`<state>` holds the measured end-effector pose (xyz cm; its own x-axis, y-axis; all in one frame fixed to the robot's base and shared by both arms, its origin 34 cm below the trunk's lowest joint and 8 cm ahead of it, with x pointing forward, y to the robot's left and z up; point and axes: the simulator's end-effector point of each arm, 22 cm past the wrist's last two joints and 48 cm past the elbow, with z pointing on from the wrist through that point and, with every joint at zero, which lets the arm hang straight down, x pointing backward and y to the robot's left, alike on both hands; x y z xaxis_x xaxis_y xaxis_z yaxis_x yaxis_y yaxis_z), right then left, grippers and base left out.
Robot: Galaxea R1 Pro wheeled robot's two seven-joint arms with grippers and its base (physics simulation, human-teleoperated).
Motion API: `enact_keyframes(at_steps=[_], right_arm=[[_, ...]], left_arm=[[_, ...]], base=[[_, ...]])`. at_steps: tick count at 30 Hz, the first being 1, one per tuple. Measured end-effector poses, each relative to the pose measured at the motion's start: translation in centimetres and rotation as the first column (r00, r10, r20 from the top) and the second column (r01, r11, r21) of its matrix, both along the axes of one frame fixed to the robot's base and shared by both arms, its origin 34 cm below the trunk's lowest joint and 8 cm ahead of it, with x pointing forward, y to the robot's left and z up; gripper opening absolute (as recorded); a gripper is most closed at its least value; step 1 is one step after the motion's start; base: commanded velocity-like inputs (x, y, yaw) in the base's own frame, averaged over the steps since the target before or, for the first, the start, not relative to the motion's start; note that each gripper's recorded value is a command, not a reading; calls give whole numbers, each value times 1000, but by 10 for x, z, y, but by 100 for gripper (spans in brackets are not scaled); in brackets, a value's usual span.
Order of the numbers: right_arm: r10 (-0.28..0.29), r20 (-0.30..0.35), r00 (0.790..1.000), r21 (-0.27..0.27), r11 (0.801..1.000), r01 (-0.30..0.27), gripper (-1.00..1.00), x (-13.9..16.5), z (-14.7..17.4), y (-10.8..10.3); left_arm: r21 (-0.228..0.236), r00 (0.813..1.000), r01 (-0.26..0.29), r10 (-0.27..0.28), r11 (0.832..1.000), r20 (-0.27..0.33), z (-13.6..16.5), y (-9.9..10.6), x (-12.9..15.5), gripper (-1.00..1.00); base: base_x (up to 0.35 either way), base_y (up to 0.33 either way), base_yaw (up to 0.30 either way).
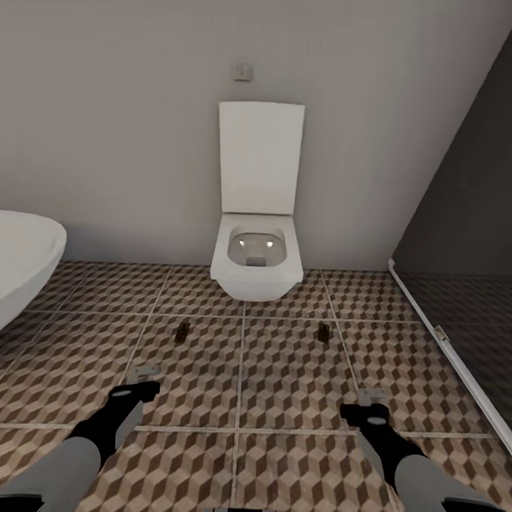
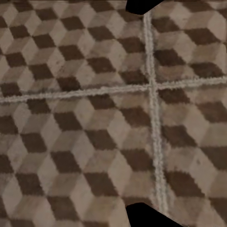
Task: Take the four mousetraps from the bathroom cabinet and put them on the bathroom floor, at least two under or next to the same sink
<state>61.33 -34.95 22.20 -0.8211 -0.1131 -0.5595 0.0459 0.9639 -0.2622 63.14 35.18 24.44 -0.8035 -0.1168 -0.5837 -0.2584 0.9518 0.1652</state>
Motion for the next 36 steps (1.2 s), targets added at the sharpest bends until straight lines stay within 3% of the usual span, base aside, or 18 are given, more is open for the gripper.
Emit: enact_keyframes(at_steps=[7,25,36], right_arm=[[-13,95,995,-12,1000,14,100,30,35,0],[-57,210,976,-45,997,68,100,81,124,-8],[-78,255,964,-37,995,90,100,90,160,-16]], left_arm=[[1,1000,-1,1,1000,13,12,1,1,100],[-4,997,-11,12,1000,76,52,3,15,100],[-6,993,-14,15,1000,119,78,4,23,100]], base=[[0,0,0],[0,0,0],[0,0,0]])
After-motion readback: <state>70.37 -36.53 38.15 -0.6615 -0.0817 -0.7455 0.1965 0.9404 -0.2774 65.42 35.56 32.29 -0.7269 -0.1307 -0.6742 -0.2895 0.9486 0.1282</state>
